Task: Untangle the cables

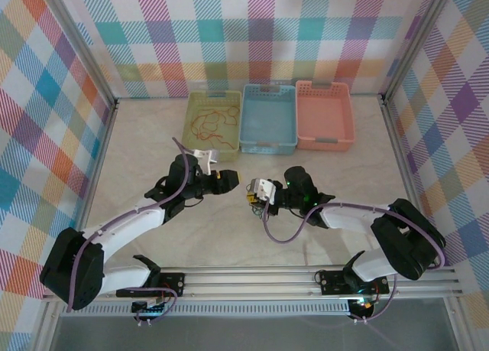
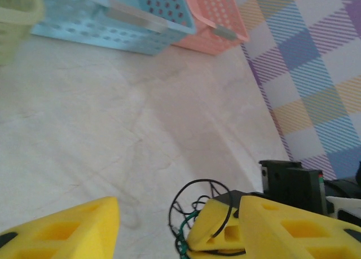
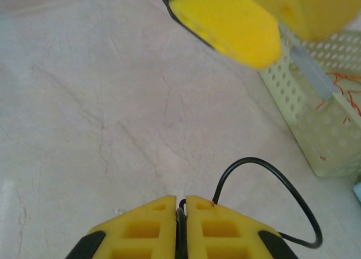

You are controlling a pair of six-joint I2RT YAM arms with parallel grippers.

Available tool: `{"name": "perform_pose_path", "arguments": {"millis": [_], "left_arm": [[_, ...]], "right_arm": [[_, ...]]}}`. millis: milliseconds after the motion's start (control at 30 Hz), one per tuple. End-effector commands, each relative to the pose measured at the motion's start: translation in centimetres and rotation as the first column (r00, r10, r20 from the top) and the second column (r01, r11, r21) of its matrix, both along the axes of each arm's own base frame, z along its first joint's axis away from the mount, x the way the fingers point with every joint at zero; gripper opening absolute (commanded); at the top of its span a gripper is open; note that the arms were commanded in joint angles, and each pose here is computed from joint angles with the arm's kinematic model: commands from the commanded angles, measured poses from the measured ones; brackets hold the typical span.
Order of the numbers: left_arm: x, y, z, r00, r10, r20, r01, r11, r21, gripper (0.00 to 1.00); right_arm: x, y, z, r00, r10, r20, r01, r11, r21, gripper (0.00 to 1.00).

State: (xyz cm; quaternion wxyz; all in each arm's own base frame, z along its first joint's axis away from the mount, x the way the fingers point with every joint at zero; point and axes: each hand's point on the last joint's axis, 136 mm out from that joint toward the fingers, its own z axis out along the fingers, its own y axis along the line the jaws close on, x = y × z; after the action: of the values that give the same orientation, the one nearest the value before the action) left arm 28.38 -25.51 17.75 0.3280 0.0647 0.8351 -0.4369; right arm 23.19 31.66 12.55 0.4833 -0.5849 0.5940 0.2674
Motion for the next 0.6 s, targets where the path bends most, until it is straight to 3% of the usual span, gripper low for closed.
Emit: {"name": "perform_pose_path", "arguments": {"millis": [0,567], "left_arm": [[-0.4,-1.9,2.7,0.995,-0.086,0.056,0.090,0.993,-0.070,0.58],[-1.5,-4.9,1.1,0.978,-0.209,-0.018,0.208,0.977,-0.055,0.50]], "right_arm": [[-0.8,0.3,1.6,0.999,0.049,-0.002,-0.049,0.996,0.077,0.03],[-0.1,-0.3,2.4,0.999,0.030,-0.033,-0.026,0.992,0.121,0.04]]}}
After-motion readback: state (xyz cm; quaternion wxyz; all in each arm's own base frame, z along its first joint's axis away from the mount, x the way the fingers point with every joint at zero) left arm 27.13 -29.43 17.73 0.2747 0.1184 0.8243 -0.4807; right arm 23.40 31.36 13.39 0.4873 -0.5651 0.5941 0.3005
